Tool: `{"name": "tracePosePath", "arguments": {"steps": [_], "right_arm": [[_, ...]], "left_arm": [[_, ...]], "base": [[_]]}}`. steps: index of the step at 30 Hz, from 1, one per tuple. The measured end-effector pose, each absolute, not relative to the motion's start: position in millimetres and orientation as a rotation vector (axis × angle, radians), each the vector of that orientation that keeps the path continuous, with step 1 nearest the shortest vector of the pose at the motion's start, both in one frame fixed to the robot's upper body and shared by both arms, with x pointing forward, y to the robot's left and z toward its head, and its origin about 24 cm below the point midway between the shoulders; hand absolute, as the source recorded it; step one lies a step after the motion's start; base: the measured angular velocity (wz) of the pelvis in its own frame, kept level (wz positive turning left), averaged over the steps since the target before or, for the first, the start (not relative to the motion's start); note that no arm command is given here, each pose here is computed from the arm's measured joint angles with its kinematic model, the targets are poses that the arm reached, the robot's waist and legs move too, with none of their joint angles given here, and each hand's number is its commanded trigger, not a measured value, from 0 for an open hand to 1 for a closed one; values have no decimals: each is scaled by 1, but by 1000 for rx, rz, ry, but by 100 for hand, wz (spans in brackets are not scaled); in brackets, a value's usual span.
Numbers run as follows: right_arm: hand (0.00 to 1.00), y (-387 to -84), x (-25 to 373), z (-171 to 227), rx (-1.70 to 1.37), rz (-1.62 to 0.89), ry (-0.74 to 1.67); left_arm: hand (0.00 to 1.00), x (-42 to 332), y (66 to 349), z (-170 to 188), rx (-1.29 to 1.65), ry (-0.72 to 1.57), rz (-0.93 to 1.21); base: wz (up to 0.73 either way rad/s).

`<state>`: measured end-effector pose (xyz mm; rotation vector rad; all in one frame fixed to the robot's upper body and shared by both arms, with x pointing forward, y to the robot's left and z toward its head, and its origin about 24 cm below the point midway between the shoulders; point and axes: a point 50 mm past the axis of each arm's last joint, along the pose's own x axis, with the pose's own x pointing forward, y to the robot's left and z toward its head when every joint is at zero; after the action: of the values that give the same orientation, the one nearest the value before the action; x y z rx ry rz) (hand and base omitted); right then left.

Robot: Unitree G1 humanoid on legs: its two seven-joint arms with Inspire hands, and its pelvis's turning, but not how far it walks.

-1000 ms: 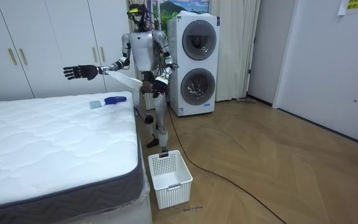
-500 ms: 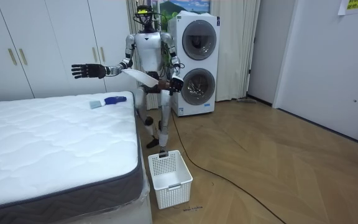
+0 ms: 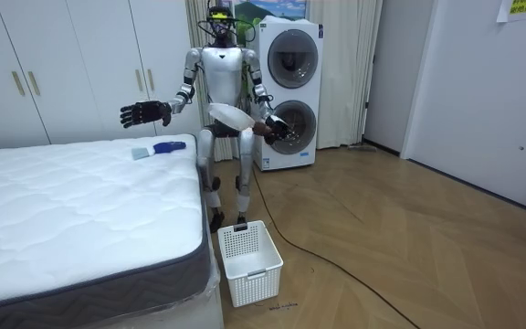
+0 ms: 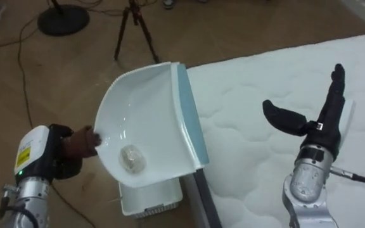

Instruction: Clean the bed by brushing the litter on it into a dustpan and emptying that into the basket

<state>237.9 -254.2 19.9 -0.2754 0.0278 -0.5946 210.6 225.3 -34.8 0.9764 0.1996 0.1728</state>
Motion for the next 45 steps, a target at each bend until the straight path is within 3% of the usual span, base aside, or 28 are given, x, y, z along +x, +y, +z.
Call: {"name": "tracePosePath", "arguments": {"steps": [11,16,24,45], "right_arm": [[0,-244,248,9,-294,-547,65],[0,-246,263,2,-313,-555,107],[0,-246,261,-12,-341,-544,169],[0,-235,261,-23,-439,-454,230]], "left_arm": [[100,199,241,-65,994,373,204],[100,215,251,-71,1038,417,242],[100,238,272,-54,1168,364,289],[100,286,283,-12,1544,268,200]], "base": [[15],[3],[2],[4]]}}
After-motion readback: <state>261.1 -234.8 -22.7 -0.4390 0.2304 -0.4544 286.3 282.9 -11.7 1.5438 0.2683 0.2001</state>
